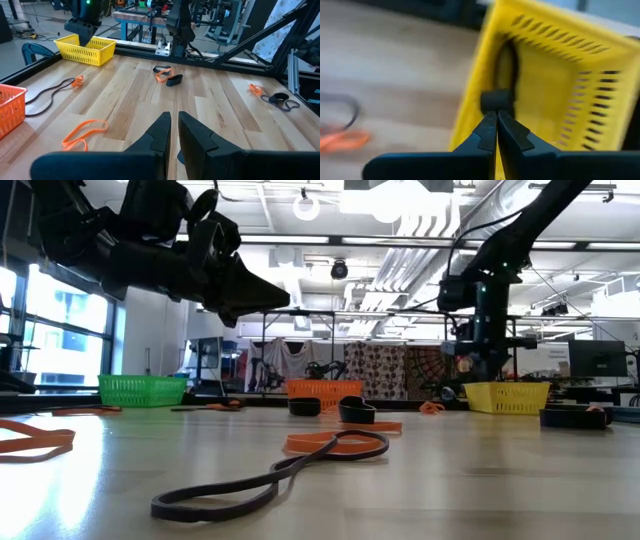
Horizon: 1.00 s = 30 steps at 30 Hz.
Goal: Sort rubber bands into baskets
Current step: Put the middle left black rubber band into the yellow bin
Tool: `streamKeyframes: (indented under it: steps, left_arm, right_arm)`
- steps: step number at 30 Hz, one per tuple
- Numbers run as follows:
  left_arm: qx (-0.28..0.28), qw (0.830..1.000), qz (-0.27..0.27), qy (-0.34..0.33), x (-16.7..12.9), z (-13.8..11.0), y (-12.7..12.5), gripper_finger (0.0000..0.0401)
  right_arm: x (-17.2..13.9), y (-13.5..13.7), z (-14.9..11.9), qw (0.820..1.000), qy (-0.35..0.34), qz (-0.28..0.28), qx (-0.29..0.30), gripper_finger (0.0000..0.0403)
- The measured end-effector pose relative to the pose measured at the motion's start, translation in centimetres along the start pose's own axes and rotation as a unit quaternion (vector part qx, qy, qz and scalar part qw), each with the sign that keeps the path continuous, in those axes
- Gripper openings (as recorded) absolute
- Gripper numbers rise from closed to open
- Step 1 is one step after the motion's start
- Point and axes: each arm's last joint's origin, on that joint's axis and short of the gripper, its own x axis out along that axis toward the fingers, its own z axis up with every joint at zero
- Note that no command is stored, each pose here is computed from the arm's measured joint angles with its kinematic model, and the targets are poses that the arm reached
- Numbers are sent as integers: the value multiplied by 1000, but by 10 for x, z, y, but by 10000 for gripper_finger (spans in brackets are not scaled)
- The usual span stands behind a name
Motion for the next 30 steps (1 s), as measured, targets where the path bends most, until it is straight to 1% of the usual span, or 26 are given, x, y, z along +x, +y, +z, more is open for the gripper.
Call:
streamKeyframes:
  steps: [3, 5, 11, 17, 20, 24, 30]
  left_arm:
    - [0, 1000, 0, 0, 0, 0, 0, 26]
    - [0, 1000, 0, 1, 0, 0, 0, 26]
    - [4, 1000, 0, 1, 0, 0, 0, 26]
    - [4, 1000, 0, 1, 0, 0, 0, 26]
    - [-3, 1000, -1, 2, 0, 0, 0, 26]
    - [-3, 1000, -2, 2, 0, 0, -1, 26]
    - [-4, 1000, -2, 2, 0, 0, -1, 26]
  right_arm:
    - [1, -6, 2, 999, -16, -47, 20, 6]
    - [0, -6, 2, 998, -18, -55, 20, 6]
    - [-1, 3, 0, 1000, -13, -16, -1, 6]
    - [-2, 6, 5, 999, -45, -14, 18, 6]
    - [-2, 7, 8, 998, -56, -5, 8, 7]
    - [-2, 9, 8, 999, -51, 16, 4, 7]
    - [-1, 5, 9, 998, -56, 2, 22, 7]
